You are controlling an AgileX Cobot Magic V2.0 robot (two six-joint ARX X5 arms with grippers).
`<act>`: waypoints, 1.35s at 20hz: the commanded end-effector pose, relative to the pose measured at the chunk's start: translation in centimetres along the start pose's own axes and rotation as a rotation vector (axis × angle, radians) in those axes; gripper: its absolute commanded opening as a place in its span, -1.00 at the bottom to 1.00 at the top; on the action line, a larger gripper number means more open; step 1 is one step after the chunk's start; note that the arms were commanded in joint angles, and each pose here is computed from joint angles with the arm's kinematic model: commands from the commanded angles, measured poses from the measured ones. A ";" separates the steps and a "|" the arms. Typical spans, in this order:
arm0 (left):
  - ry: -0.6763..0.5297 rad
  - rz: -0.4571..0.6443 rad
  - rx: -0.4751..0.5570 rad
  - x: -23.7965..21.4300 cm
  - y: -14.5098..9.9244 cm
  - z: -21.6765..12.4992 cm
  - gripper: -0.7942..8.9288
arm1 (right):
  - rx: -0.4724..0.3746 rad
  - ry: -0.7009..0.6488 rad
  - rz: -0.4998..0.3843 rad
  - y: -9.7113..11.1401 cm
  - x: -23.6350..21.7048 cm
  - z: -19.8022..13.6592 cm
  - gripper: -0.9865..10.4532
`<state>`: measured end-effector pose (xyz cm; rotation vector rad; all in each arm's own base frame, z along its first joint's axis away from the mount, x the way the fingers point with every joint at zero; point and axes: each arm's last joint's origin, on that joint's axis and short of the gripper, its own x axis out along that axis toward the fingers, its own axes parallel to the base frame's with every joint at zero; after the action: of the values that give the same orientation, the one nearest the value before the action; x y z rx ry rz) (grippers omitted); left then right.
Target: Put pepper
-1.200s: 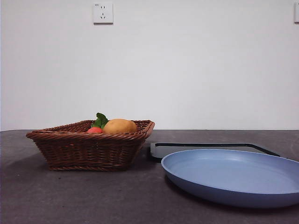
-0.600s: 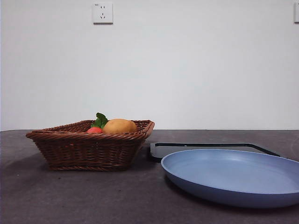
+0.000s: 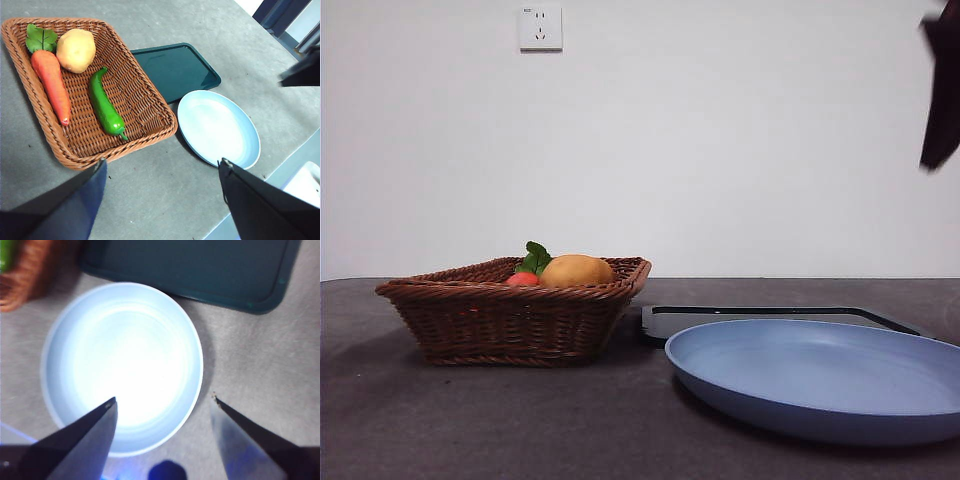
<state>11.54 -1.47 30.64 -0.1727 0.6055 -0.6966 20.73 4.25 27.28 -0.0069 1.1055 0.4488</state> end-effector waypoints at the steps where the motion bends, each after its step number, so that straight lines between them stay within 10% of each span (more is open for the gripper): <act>1: -0.013 -0.006 0.019 -0.2 -0.2 0.4 -0.04 | 0.017 0.047 0.001 -0.7 2.2 1.2 -0.26; 14: -0.014 -0.006 0.019 -0.2 -0.2 0.4 -0.04 | 0.023 0.252 -0.028 -3.7 11.8 2.3 -0.31; 27: -0.013 0.001 0.015 -0.2 -0.2 0.4 -0.04 | 0.057 0.278 0.005 -3.8 12.3 2.0 -0.82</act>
<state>11.54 -1.46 30.63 -0.1727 0.6061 -0.6946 27.95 5.30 16.96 -0.0190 1.3917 0.4339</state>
